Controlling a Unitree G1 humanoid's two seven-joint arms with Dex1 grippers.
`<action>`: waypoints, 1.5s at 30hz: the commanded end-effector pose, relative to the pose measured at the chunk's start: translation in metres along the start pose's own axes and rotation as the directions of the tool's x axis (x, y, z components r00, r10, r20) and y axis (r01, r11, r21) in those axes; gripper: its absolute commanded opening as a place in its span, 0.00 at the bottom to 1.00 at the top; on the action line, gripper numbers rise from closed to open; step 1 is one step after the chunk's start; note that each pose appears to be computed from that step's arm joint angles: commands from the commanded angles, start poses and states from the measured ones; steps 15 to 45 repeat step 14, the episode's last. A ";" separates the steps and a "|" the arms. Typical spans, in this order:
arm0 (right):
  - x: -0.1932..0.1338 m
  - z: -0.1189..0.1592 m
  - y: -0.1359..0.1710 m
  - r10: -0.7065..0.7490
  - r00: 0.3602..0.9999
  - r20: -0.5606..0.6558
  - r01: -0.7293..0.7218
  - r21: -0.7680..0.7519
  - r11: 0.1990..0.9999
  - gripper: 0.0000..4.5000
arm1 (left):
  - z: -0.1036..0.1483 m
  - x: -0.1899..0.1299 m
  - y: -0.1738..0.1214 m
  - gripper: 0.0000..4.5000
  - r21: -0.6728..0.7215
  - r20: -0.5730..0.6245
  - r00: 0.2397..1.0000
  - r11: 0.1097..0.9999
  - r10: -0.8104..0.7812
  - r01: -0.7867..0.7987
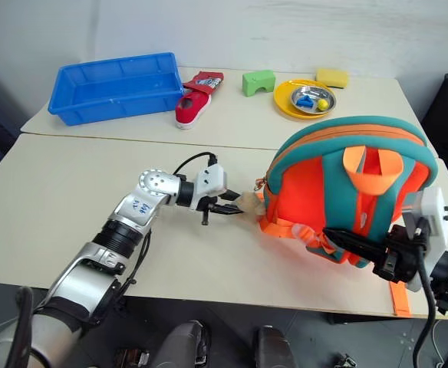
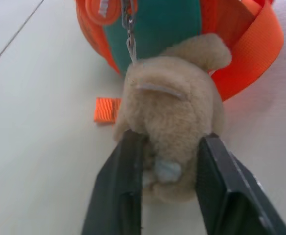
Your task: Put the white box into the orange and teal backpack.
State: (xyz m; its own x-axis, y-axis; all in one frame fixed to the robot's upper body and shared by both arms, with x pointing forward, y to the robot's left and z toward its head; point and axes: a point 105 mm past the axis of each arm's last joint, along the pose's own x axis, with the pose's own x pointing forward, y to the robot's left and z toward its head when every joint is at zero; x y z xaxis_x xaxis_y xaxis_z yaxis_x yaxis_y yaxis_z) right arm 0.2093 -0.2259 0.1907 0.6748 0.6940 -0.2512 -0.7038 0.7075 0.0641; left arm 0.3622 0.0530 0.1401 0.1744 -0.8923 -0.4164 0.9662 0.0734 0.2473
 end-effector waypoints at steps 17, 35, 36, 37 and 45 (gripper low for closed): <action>-0.138 0.050 -0.045 -0.226 0.965 0.134 0.219 0.065 0.974 0.99 | 0.066 -0.183 -0.022 1.00 -0.218 0.282 0.957 0.976 0.064 -0.001; -0.138 0.050 -0.045 -0.226 0.965 0.134 0.219 0.065 0.974 0.99 | 0.066 -0.183 -0.022 1.00 -0.218 0.282 0.957 0.976 0.064 -0.001; -0.138 0.050 -0.045 -0.226 0.965 0.134 0.219 0.065 0.974 0.99 | 0.066 -0.183 -0.022 1.00 -0.218 0.282 0.957 0.976 0.064 -0.001; -0.138 0.050 -0.045 -0.226 0.965 0.134 0.219 0.065 0.974 0.99 | 0.066 -0.183 -0.022 1.00 -0.218 0.282 0.957 0.976 0.064 -0.001; -0.138 0.050 -0.045 -0.226 0.965 0.134 0.219 0.065 0.974 0.99 | 0.066 -0.183 -0.022 1.00 -0.218 0.282 0.957 0.976 0.064 -0.001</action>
